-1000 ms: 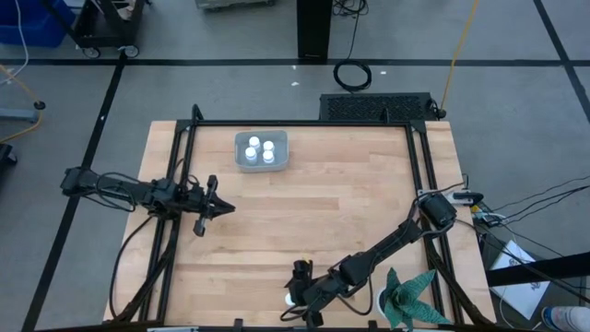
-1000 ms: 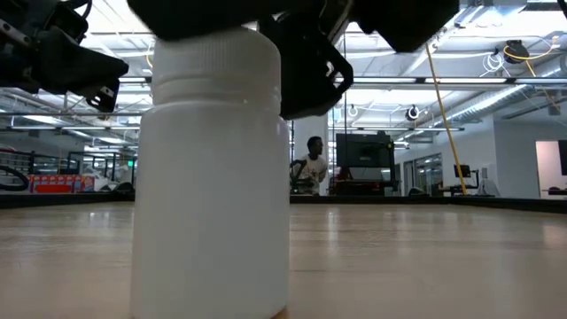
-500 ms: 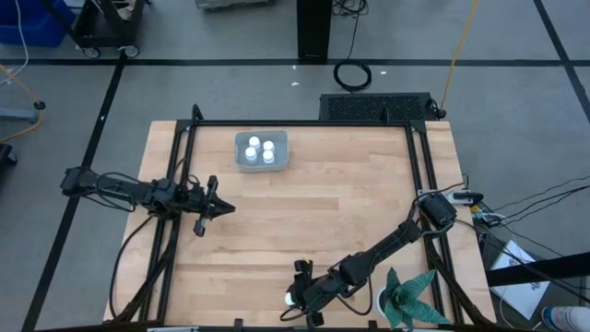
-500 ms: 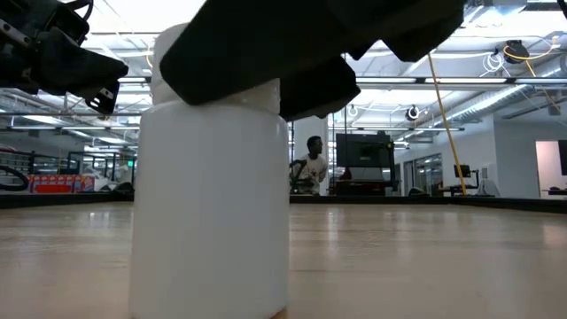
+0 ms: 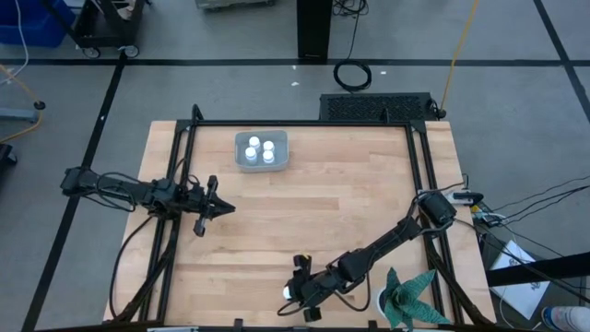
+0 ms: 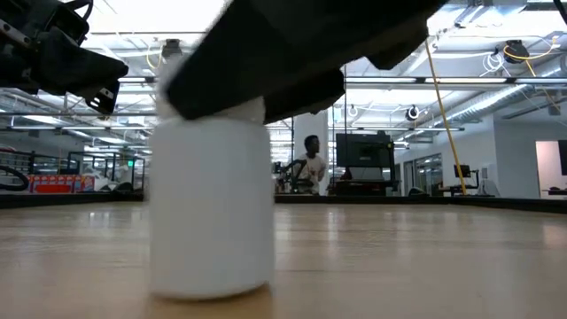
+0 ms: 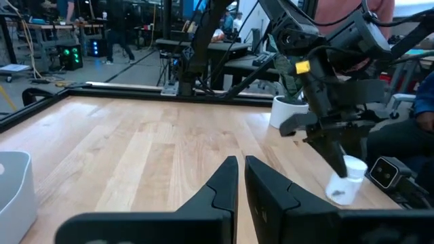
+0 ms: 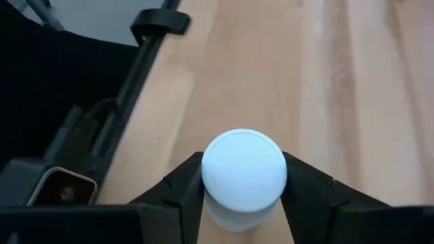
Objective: Pick and place pill bottles into a basket
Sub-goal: Put the white medicine bottle into the gray bin
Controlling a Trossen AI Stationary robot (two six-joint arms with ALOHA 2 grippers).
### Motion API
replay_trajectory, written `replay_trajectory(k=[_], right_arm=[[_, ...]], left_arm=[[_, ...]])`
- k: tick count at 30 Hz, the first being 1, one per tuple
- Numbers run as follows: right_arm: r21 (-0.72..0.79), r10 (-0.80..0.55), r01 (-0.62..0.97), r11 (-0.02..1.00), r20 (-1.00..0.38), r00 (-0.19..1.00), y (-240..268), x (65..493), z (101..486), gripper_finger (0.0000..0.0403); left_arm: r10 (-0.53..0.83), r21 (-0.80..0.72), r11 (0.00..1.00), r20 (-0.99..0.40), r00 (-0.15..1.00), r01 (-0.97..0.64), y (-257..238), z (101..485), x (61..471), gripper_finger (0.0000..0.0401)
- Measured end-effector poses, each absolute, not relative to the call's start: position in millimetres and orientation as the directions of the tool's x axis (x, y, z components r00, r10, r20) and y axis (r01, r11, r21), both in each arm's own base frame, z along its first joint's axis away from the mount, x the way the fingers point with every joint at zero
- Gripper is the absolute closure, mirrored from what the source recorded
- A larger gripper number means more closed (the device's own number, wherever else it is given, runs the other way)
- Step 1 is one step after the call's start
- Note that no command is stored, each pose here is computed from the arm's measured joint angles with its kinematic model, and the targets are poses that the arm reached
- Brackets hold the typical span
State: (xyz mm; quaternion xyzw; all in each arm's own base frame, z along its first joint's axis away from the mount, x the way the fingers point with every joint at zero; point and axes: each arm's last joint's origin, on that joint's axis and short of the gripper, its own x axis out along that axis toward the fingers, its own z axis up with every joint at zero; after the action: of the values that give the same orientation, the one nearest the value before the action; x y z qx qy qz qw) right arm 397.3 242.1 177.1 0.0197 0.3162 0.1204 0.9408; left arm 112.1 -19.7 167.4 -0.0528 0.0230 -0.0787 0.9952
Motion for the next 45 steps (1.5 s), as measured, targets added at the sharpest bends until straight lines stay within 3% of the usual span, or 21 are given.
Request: replay_trajectory(k=[8,18,31,41,45], right_arm=[[-0.017,0.104,-0.137,0.99,-0.562,0.821,224.5,389.2,215.5,0.0254],[-0.204,-0.118,0.032,0.979,-0.425,0.897,186.2,381.7,275.8,0.0254],[-0.27,-0.255,0.176,0.947,-0.294,0.921,111.4,396.6,316.7,0.0254],[-0.27,-0.394,0.328,0.905,-0.249,0.885,46.0,410.4,322.5,0.0254],[-0.23,-0.373,0.322,0.918,-0.232,0.898,16.0,414.8,325.2,0.0254]], left_arm=[[-0.159,-0.108,0.982,-0.031,0.987,0.155,-19.7,168.0,112.1,0.037],[-0.158,-0.108,0.982,-0.031,0.987,0.154,-19.7,168.0,112.1,0.037],[-0.158,-0.108,0.982,-0.031,0.987,0.154,-19.7,168.0,112.1,0.037],[-0.158,-0.108,0.982,-0.031,0.987,0.154,-19.7,168.1,112.1,0.037],[-0.158,-0.108,0.982,-0.031,0.987,0.154,-19.7,168.1,112.1,0.037]])
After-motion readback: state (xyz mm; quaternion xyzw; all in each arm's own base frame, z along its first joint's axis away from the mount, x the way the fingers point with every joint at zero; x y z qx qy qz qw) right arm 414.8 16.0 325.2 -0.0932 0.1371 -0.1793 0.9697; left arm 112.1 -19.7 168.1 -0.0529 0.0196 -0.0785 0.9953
